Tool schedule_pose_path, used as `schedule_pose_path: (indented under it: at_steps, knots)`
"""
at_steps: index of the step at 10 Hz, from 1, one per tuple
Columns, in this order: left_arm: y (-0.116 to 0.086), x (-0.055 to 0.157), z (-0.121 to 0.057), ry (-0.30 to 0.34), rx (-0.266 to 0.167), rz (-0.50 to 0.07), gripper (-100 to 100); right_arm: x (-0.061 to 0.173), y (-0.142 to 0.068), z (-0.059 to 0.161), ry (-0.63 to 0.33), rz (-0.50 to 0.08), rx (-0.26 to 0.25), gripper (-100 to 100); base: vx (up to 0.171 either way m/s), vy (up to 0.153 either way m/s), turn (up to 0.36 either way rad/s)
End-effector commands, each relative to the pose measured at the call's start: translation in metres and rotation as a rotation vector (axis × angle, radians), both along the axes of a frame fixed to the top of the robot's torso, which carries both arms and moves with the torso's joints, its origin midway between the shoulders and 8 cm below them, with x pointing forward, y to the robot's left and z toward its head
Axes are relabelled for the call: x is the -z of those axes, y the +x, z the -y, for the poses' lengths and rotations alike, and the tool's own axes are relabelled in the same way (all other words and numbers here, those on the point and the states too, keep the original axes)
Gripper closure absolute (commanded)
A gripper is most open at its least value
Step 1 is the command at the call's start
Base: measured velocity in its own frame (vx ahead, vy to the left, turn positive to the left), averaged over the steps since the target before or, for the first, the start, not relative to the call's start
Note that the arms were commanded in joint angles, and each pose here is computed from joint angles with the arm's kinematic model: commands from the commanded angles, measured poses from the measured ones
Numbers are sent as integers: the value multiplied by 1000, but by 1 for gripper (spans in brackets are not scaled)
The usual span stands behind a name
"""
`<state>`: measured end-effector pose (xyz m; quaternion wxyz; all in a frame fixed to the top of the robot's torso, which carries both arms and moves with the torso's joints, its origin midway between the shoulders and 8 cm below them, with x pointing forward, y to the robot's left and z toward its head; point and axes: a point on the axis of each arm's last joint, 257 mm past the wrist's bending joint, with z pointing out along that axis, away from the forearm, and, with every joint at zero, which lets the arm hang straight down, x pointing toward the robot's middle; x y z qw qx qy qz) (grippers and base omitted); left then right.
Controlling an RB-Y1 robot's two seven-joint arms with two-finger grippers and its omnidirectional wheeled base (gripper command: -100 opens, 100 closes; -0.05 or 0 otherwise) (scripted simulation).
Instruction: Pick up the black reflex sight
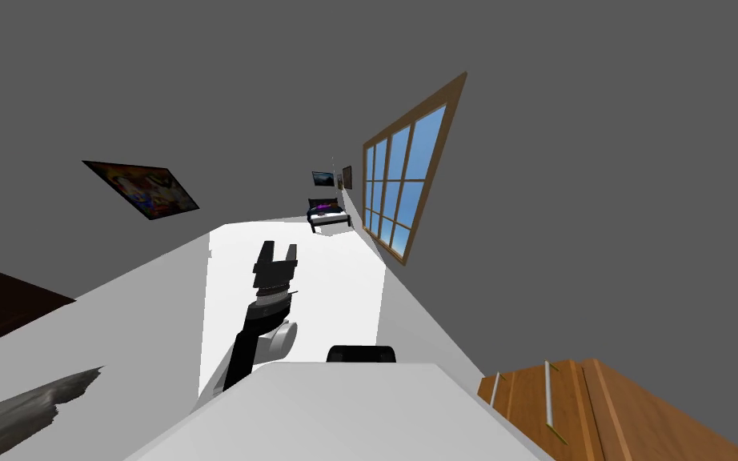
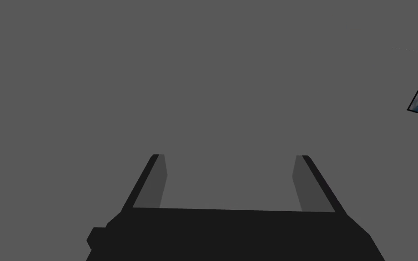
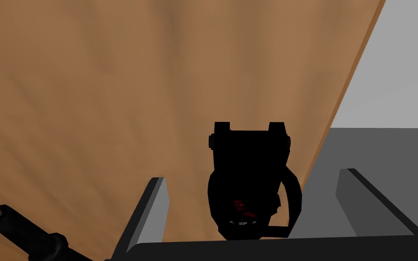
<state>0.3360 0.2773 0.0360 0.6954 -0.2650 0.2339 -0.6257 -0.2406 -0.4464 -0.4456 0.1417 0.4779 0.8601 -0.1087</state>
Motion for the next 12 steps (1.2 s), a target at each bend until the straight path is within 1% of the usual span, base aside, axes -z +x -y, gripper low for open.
schedule_pose_path:
  at_steps: [1,2,6,7,8,10,11,12]
  knots:
    - [0,0,0,0,0,0,0,0,0,0,0,0,0,-100,-7,-2,6]
    - [0,0,0,0,0,0,0,0,0,0,0,0,0,100,0,0,0]
    - [0,0,0,0,0,0,0,0,0,0,0,0,0,100,0,0,0]
    - [0,0,0,0,0,0,0,0,0,0,0,0,0,0,0,0,0]
    - [0,0,0,0,0,0,0,-9,-2,0,-1,-2,-4,100,12,8,-36]
    - [0,0,0,0,0,0,0,-19,-4,-2,-2,-4,-8,100,21,14,-39]
    - [0,0,0,0,0,0,0,-16,-4,-1,-1,-4,-7,100,9,6,-6]
    - [0,0,0,0,0,0,0,-17,-4,-1,-1,-4,-7,0,0,0,0]
